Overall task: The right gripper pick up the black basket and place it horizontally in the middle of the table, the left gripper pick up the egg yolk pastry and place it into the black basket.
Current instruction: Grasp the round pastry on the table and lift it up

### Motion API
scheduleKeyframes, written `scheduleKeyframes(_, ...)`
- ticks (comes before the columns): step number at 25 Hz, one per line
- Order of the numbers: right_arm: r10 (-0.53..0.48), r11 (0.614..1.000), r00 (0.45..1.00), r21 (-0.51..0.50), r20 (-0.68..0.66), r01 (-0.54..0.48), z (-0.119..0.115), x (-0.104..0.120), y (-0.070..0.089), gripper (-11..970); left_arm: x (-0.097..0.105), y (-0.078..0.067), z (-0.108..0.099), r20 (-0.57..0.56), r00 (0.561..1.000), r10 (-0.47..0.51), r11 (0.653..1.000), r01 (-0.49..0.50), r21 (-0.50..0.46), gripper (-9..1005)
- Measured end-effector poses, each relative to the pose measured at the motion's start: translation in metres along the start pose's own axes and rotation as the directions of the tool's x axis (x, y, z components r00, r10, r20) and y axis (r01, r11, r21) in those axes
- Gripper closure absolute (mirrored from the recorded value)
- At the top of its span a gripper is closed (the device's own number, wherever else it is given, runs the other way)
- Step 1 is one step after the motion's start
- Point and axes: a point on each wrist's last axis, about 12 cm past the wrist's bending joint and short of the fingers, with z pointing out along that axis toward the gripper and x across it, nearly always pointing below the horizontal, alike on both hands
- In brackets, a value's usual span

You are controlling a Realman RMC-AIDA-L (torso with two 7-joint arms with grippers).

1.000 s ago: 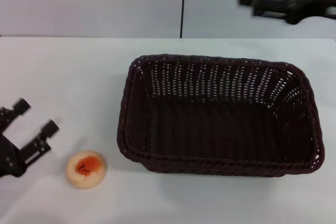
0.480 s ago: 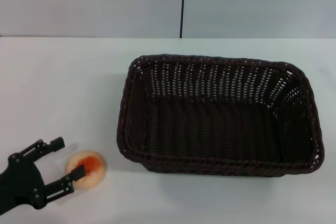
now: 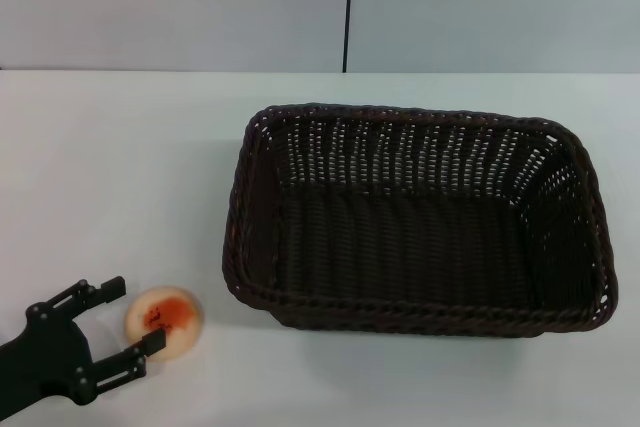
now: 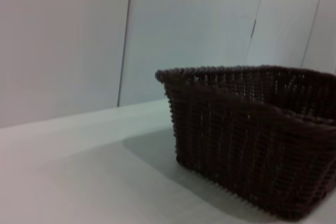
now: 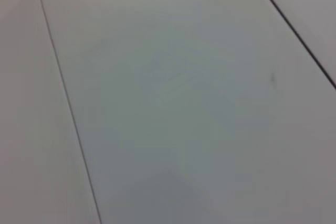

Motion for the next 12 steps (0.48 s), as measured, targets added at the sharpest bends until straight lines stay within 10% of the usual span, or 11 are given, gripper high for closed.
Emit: scheduleKeyframes(12,0.014,0.999,1.0,0.03,-0.007,-0.014,-0.0011,0.0099,-0.0019,200,0.001,-0.0008,0.0055,-0.038,0.999,0.012,0.999,-0.011,0.046,176)
